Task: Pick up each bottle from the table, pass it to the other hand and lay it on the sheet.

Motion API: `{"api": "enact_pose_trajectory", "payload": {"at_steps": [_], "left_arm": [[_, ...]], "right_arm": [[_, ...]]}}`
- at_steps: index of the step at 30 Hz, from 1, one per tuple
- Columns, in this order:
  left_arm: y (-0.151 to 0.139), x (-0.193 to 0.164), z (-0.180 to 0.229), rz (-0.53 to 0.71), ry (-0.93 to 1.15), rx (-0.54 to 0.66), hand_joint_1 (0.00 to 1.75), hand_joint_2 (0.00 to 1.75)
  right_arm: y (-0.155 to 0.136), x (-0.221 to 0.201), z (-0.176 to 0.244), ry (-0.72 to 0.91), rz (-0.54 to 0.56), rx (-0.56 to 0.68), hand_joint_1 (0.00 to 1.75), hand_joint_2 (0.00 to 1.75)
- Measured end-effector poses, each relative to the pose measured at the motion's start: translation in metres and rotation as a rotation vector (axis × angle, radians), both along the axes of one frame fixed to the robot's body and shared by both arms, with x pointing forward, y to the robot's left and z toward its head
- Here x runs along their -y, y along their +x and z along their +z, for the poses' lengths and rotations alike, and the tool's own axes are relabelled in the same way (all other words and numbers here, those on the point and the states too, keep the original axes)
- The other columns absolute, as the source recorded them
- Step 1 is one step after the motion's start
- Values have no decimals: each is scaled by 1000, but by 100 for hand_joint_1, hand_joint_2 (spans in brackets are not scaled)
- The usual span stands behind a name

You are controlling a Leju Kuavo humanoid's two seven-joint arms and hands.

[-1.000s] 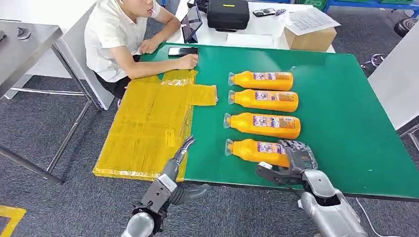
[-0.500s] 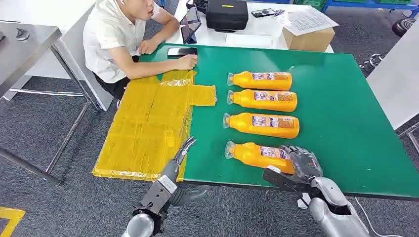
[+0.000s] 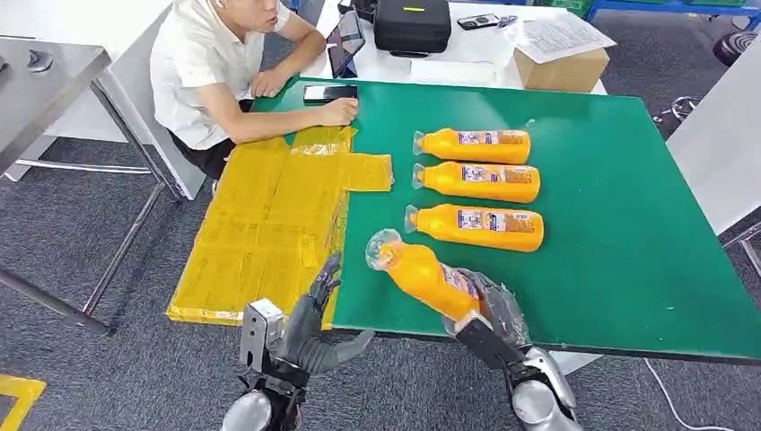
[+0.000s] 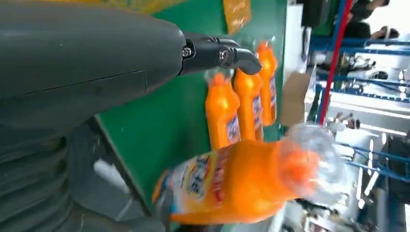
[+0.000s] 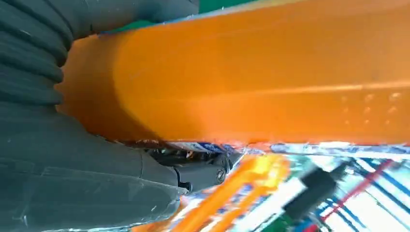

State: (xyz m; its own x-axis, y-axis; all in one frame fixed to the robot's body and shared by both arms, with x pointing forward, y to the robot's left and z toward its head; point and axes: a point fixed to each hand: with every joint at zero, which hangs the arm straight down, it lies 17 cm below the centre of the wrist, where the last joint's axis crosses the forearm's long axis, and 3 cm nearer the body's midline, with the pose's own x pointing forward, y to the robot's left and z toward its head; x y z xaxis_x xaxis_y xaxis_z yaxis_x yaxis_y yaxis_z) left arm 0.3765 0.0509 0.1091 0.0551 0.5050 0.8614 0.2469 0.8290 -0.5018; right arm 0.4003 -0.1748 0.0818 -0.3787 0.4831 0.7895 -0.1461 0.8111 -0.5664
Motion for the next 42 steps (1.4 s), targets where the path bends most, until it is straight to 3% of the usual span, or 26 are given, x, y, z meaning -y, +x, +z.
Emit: {"api": "enact_pose_trajectory", "payload": {"at_steps": [7,11,15,17,20,26,38,40,42], "left_arm": [[-8,15,-6,-65,-98,-59,0,175],[-9,20,-7,-92,-125,-71,0,175],[-8,31,5,-141,-160,-50,0,175],[-3,31,13,-141,-167,-28,0,175],[5,27,20,-116,-153,1,0,175],[21,14,29,-15,-124,20,0,175],[25,13,37,0,-133,30,0,175],[26,13,36,4,-139,27,0,175],[28,10,37,28,-150,23,0,175]], "right_arm": [[-2,-24,19,92,31,22,173,175],[-4,-35,22,114,62,16,159,175],[-1,-65,28,111,138,7,155,175],[2,-82,26,84,168,-6,162,175],[5,-101,24,56,201,-13,150,175],[-7,-133,13,-11,250,-7,152,175],[-18,-149,2,-24,288,-27,154,175],[-19,-149,2,-15,294,-31,159,175],[-22,-152,2,-11,305,-32,175,175]]}}
